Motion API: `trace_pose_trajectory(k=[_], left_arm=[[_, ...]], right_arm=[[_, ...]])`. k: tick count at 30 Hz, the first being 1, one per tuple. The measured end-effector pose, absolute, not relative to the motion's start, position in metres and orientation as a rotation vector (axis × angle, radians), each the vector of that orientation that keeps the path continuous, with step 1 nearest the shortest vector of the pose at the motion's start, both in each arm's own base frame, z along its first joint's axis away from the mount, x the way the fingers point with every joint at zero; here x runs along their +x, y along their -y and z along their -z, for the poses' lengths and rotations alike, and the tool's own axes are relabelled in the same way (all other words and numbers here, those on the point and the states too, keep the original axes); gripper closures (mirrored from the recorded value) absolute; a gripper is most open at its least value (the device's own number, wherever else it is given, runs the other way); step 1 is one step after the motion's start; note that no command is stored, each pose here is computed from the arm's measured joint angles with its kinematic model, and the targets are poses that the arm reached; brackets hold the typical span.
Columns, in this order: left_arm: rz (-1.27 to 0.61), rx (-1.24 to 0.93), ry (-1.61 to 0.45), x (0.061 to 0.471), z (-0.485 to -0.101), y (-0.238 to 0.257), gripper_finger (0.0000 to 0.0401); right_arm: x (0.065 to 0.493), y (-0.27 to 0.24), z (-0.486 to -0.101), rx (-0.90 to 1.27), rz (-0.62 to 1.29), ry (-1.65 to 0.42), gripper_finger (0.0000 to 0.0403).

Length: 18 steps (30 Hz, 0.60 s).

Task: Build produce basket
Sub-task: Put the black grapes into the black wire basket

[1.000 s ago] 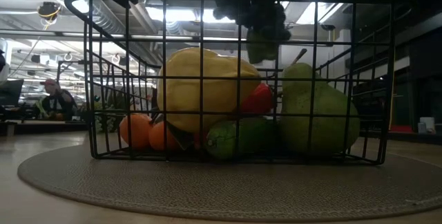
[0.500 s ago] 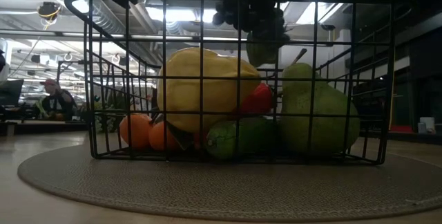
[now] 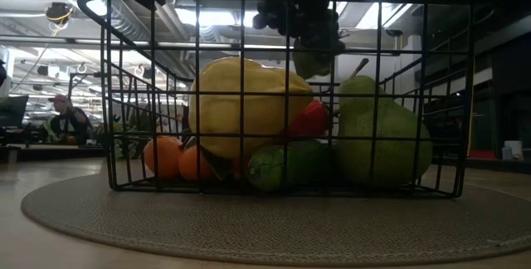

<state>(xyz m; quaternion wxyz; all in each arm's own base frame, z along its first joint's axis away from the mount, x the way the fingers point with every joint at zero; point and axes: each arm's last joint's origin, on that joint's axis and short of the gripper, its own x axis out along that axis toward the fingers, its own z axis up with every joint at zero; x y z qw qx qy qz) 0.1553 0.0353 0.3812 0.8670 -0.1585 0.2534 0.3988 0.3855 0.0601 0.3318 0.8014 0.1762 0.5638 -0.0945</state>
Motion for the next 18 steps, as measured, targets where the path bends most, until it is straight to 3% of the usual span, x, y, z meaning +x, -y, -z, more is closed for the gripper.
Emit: trace_pose_trajectory(k=[15,18], left_arm=[[-0.835,-0.332,-0.53,0.1554,-0.3813,-0.0353,0.0255],[-0.835,-0.332,-0.53,0.1553,-0.3813,-0.0354,0.0255]], right_arm=[[0.3851,-0.0666,-0.3322,0.379,0.224,-1.193,0.0319],[0.3845,-0.0674,-0.3321,0.393,0.236,-1.196,0.03]])
